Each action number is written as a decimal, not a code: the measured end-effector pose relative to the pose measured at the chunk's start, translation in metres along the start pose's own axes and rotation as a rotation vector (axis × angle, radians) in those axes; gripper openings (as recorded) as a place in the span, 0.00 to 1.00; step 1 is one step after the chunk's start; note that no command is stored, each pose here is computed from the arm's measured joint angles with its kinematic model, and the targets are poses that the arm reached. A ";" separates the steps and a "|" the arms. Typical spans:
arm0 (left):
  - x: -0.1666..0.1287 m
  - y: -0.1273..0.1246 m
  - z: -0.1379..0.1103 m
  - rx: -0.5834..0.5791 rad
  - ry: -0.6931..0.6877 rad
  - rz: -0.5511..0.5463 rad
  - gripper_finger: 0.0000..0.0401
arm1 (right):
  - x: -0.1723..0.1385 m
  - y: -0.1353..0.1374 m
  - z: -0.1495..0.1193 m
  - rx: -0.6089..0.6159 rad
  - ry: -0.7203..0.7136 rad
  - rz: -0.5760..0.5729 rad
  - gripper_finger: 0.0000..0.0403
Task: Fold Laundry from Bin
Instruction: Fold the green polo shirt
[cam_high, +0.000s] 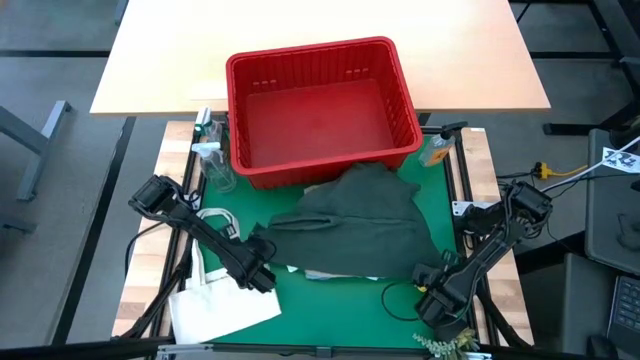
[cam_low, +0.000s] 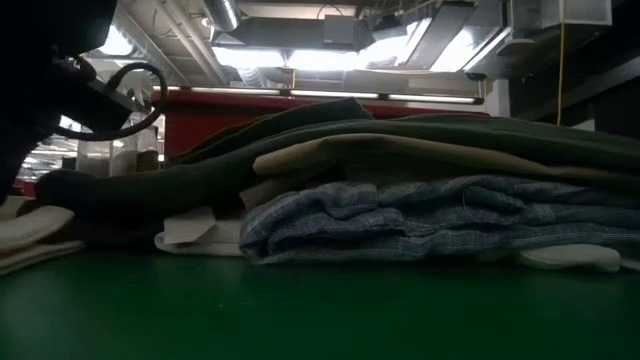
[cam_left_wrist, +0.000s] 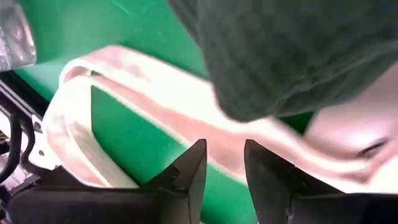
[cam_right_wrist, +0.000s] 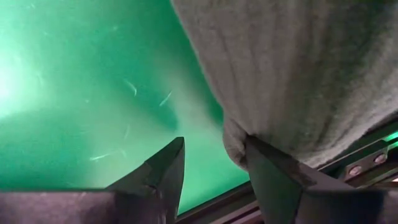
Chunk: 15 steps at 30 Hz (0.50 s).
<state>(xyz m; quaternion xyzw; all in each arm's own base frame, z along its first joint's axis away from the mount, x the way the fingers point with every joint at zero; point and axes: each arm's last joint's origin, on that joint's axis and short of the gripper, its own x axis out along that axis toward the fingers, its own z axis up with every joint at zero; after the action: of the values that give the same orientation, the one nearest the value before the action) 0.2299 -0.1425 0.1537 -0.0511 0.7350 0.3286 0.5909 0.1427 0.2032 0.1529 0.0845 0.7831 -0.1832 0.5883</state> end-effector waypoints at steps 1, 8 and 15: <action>0.000 0.001 0.000 0.001 0.006 0.003 0.25 | 0.000 0.000 0.000 0.000 -0.001 0.001 0.42; -0.004 0.000 -0.001 -0.001 0.050 -0.014 0.17 | -0.004 0.000 0.000 -0.002 -0.004 0.007 0.42; -0.031 -0.002 -0.001 0.068 -0.012 -0.021 0.12 | -0.022 0.004 -0.003 -0.023 -0.013 0.000 0.42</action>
<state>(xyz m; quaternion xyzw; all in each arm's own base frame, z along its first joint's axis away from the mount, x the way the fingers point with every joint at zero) 0.2393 -0.1544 0.1809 -0.0367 0.7416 0.2973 0.6002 0.1483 0.2101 0.1740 0.0764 0.7812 -0.1749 0.5944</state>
